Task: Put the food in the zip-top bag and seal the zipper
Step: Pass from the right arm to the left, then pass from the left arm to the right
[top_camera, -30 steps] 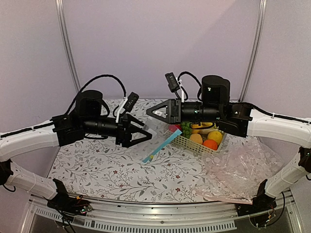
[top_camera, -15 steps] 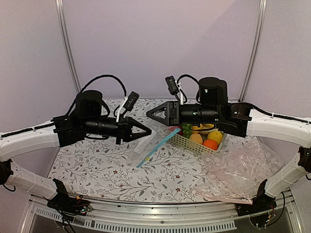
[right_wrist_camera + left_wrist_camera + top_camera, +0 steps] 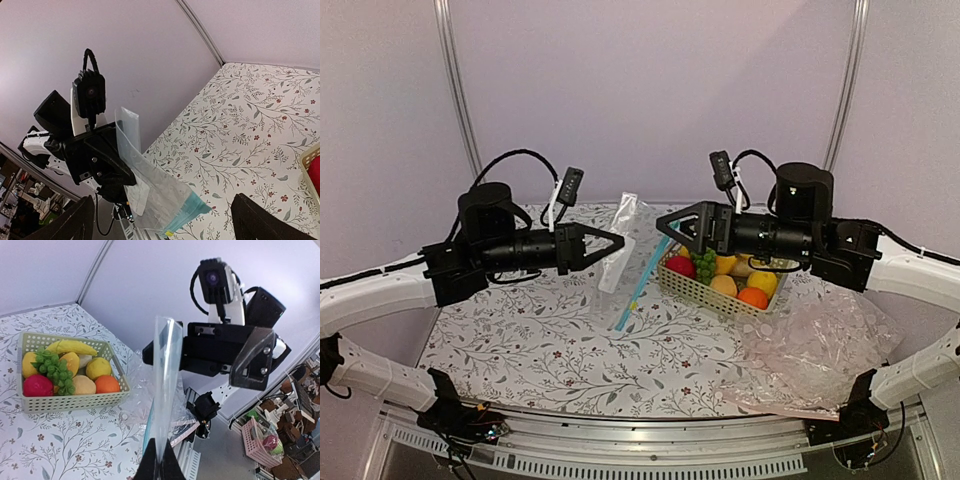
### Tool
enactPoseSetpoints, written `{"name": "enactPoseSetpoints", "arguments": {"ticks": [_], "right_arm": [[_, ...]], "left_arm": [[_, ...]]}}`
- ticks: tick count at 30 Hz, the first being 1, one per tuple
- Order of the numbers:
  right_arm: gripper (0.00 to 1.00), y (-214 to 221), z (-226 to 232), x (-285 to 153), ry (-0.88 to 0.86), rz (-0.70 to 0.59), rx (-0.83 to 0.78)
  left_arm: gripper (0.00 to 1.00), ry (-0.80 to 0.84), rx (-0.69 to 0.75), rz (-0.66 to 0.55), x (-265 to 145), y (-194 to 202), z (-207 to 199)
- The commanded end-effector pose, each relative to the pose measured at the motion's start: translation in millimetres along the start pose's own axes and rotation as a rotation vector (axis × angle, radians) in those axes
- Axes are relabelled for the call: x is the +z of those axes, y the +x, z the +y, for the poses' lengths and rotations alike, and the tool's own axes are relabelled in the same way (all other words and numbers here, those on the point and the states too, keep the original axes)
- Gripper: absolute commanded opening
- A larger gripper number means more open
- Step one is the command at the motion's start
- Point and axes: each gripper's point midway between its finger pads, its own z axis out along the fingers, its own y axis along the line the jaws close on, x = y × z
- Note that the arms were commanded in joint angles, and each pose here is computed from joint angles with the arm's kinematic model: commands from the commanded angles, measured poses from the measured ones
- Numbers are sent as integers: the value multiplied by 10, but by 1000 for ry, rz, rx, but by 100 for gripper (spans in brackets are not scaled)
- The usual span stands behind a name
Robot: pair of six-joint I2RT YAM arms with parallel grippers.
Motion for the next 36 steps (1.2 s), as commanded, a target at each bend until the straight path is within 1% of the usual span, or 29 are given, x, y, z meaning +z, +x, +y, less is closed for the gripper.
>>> {"name": "enactPoseSetpoints", "arguments": {"ticks": [1, 2, 6, 10, 12, 15, 19, 22, 24, 30, 34, 36], "right_arm": [[97, 229, -59, -37, -20, 68, -12], [96, 307, -46, -24, -40, 95, -9], [96, 465, 182, 14, -146, 139, -33], [96, 504, 318, -2, -222, 145, -19], [95, 526, 318, -3, -229, 146, -14], [93, 567, 224, 54, -197, 147, 5], [88, 612, 137, 161, -185, 138, 64], [83, 632, 129, 229, -203, 130, 91], [81, 654, 169, 268, -232, 145, 94], [77, 794, 232, 347, -301, 199, 110], [69, 857, 276, 385, -333, 231, 116], [63, 844, 303, 391, -347, 228, 112]], "left_arm": [[0, 30, -64, -122, -152, -295, -103], [0, 30, -70, -132, -173, -328, -109], [0, -17, -112, -196, -268, -521, -49], [0, -60, -127, -263, -350, -661, -7], [0, -74, -143, -286, -371, -702, 32], [0, -51, -169, -286, -345, -719, 33], [1, 25, -192, -248, -256, -726, -59], [1, 66, -197, -198, -186, -681, -115], [1, 83, -198, -188, -182, -669, -141], [1, 120, -203, -205, -227, -704, -201], [1, 120, -203, -227, -266, -725, -196], [1, 118, -209, -229, -277, -725, -182]]}}
